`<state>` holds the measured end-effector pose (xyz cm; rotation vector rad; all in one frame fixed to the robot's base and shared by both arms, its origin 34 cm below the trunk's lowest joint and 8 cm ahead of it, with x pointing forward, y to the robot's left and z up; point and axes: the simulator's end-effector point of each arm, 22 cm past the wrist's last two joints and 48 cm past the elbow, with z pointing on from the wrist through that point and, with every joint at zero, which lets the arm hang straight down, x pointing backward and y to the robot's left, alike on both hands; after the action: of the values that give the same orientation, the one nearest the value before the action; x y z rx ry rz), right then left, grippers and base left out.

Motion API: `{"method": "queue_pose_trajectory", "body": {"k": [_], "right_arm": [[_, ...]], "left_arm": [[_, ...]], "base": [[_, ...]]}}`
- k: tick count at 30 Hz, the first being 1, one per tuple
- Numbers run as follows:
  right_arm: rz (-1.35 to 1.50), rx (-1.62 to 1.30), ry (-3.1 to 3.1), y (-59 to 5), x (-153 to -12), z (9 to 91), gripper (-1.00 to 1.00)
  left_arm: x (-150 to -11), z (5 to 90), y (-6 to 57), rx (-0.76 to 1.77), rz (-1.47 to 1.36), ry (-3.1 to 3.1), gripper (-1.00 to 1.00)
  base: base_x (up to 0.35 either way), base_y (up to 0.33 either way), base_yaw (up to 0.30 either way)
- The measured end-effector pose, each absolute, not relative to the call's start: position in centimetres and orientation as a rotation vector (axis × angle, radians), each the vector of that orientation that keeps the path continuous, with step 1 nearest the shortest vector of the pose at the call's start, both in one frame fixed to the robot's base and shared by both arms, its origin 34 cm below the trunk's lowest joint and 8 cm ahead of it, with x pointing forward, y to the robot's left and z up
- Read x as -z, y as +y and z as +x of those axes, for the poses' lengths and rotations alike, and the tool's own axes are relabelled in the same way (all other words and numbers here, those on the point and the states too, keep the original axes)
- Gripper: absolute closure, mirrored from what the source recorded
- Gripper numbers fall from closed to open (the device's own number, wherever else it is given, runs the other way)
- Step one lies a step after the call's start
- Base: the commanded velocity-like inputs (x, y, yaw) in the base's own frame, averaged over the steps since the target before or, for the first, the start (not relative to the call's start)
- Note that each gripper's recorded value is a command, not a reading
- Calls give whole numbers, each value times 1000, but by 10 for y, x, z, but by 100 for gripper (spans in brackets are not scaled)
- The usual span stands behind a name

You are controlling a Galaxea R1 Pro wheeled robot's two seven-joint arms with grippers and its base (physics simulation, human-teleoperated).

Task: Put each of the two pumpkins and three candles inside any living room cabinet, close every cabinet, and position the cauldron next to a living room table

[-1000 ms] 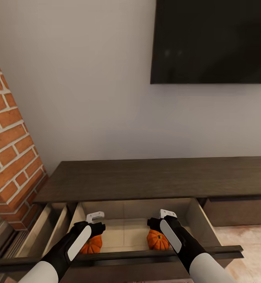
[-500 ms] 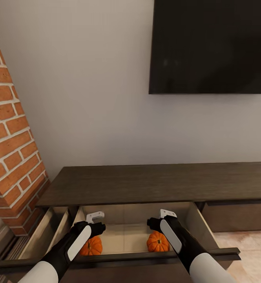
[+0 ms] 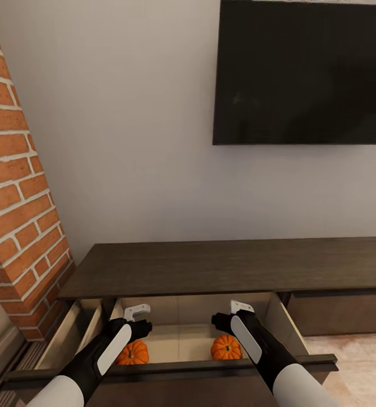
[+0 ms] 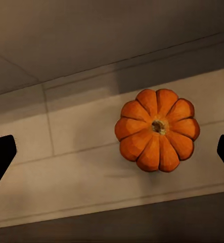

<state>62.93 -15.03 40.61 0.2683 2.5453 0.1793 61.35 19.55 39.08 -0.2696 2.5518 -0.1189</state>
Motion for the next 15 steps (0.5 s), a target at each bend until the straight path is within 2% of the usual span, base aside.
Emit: {"method": "queue_pose_trajectory", "body": {"k": [11, 15], "right_arm": [[268, -181, 2545, -150, -431, 636, -100], [268, -181, 2545, -150, -440, 638, -100]], "left_arm": [[-415, 620, 195, 119, -268, 2552, -100], [-424, 622, 195, 119, -268, 2553, -100]], "base": [[-4, 0, 0], [-174, 0, 0]]}}
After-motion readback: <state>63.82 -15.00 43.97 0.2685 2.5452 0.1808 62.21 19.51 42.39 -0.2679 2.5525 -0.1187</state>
